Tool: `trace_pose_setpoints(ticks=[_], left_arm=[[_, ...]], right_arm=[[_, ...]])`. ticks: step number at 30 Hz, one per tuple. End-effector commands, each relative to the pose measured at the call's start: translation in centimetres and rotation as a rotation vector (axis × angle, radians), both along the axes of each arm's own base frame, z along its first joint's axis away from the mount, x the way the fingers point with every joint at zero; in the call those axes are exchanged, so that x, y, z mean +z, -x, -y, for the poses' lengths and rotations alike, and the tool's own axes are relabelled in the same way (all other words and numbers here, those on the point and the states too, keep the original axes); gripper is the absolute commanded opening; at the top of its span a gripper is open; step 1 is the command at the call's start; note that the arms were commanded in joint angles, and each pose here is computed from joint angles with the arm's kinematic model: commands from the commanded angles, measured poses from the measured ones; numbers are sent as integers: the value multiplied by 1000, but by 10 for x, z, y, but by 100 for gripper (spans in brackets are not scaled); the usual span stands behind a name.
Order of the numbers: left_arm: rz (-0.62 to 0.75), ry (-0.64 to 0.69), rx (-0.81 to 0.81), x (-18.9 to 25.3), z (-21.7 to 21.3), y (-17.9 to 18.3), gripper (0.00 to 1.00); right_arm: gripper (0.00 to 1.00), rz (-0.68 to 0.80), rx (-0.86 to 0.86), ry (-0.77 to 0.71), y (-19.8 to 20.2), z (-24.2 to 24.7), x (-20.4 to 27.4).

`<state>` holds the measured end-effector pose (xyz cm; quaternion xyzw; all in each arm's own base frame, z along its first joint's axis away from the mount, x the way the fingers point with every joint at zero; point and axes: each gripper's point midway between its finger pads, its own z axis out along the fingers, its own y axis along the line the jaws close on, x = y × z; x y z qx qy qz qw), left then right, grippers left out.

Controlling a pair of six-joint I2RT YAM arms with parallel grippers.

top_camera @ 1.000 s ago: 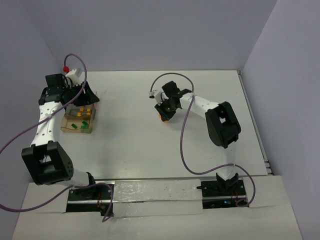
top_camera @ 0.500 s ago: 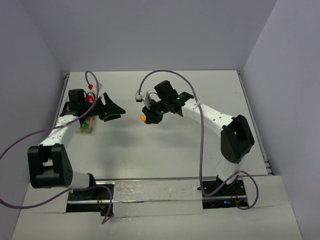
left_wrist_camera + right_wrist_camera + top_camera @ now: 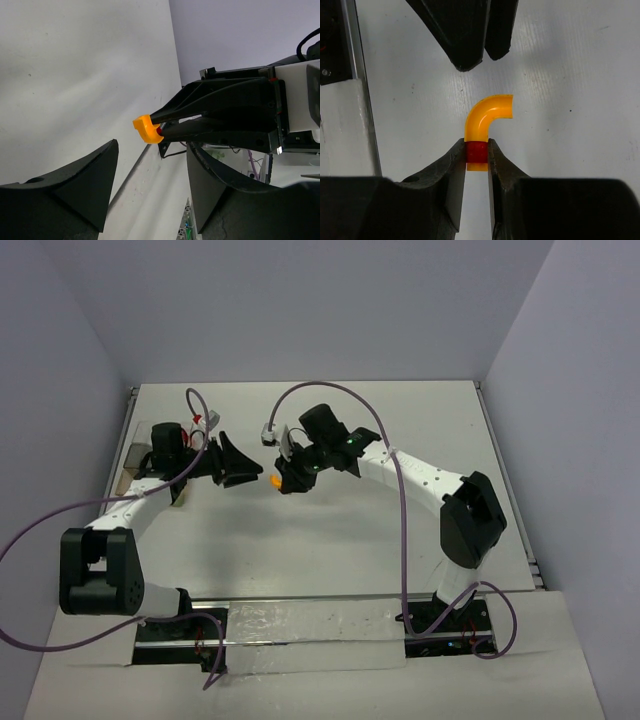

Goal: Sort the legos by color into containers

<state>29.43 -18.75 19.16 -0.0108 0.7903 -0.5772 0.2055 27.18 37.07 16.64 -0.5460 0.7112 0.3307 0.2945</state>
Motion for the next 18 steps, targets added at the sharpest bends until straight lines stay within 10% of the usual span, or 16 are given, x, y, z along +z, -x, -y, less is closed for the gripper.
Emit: trace_pose_setpoints(ticks=[1,18], left_arm=[[37,39,-40,14,8,-5,63],[-25,88,-135,14,31,0,38]], right_arm=[[0,30,4,-72,-6,-18,24],[0,87,-5,-57,-10,-26,28]])
